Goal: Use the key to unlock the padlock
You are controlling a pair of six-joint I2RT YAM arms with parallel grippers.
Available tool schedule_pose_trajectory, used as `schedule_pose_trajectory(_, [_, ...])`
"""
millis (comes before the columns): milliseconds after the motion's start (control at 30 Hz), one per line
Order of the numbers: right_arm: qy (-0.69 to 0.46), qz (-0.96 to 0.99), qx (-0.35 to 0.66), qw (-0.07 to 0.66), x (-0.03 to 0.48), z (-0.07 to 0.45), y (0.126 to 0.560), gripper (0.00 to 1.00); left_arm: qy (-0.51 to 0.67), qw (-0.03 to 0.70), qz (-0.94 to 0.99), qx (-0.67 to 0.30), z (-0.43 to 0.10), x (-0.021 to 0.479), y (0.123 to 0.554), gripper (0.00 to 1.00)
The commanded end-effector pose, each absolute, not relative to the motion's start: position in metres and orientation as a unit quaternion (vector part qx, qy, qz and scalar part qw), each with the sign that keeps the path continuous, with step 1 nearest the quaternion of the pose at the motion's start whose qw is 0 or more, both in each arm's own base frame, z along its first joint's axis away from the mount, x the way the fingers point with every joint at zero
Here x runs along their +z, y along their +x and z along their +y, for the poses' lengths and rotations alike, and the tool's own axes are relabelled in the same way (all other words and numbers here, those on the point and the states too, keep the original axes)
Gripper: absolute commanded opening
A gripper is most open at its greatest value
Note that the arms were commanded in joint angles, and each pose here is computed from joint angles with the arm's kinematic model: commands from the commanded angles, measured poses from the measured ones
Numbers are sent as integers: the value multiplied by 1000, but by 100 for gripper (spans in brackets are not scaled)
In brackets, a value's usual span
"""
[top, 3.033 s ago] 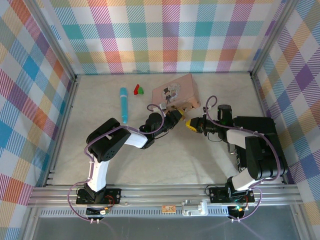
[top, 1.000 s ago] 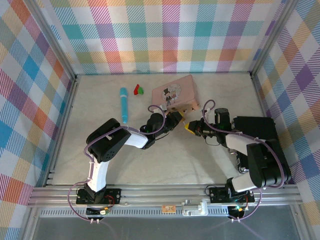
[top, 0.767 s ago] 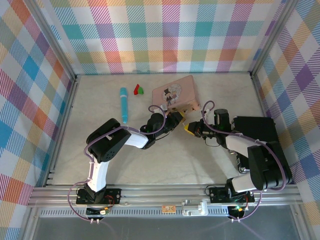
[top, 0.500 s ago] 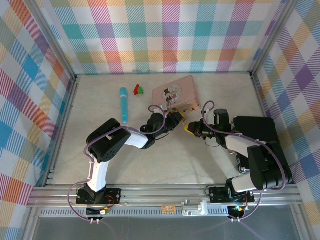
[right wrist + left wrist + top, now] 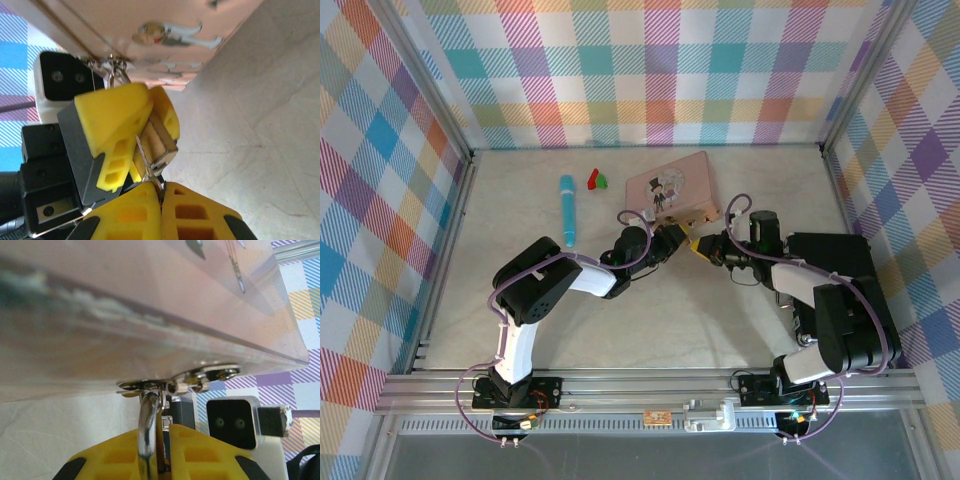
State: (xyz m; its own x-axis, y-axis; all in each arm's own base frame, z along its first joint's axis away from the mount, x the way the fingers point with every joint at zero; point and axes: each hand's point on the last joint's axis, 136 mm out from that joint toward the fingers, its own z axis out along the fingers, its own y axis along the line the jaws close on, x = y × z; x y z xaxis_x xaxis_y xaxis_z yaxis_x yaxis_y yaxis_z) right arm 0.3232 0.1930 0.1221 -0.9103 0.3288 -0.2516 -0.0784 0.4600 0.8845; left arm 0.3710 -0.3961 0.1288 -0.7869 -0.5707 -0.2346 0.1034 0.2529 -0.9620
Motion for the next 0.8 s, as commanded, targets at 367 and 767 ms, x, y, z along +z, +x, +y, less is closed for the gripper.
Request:
schedule_pose_trajectory(367, [-26, 827, 513, 227, 142, 194, 314, 0, -105, 337, 759, -547, -396, 149, 383, 0])
schedule_pose_trajectory(767, [47, 878, 406, 248, 120, 155, 329, 0, -104, 381, 818, -418, -398, 124, 396, 0])
